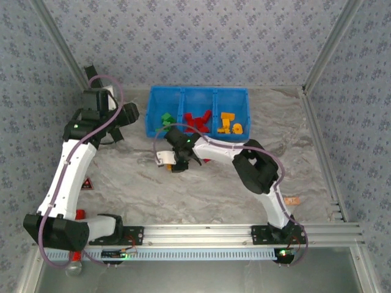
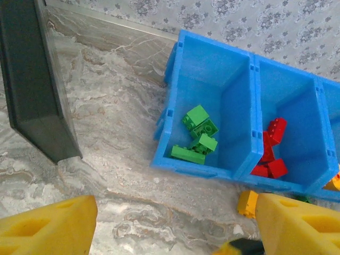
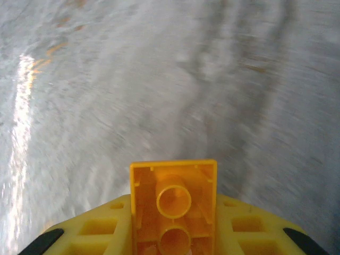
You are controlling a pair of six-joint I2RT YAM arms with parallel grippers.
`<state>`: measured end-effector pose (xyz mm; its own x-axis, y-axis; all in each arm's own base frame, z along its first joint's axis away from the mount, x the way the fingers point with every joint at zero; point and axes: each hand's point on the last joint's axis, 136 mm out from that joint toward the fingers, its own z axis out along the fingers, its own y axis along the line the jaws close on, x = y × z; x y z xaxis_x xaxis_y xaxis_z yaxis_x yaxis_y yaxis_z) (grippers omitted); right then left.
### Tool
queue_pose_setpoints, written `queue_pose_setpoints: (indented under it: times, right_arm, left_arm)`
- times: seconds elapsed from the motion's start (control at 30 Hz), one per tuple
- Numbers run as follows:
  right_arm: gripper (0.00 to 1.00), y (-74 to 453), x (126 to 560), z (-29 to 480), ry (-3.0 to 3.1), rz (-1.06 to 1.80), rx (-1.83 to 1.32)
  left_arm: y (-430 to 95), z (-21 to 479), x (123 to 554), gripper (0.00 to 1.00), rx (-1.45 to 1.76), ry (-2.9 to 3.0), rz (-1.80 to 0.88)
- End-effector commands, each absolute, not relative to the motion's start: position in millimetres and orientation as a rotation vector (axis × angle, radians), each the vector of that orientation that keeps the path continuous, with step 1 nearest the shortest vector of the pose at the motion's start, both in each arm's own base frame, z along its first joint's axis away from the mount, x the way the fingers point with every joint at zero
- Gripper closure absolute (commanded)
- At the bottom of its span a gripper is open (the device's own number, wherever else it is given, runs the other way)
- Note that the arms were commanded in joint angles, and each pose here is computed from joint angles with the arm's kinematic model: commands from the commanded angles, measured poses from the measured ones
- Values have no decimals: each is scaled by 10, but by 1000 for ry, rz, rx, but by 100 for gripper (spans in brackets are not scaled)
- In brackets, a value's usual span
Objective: Sort the legos into containers by color
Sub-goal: Pick up the lego from the center of the table, then place the lego in the container.
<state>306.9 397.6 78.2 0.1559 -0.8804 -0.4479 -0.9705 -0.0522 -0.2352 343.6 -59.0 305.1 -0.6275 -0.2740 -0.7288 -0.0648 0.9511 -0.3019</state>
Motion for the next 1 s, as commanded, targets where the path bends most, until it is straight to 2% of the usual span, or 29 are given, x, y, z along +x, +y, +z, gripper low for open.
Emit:
queue_pose_setpoints:
  times: [0.0, 0.2, 0.47, 0.8, 0.97]
  right_arm:
    - [78, 3665, 3368, 1561, 1811, 261, -1698]
    - [78, 2857, 4001, 2045, 1949, 164, -1331]
    - [78, 1894, 4667, 1966, 2204, 78, -861]
    - [77, 1564, 4948, 1359, 2404, 14, -707]
    - [71, 1486, 5000, 1171, 2457, 3, -668]
  left_arm:
    - [-552, 2973, 3230, 22, -206, 2273, -295]
    - [-569, 2716, 3007, 22, -191, 2339, -309]
    - [-866, 2394, 2788, 23, -86, 2412, -342]
    - [-1329, 1903, 2620, 24, 38, 2505, -351]
    - [-1586, 1815, 2616, 24, 110, 2520, -364]
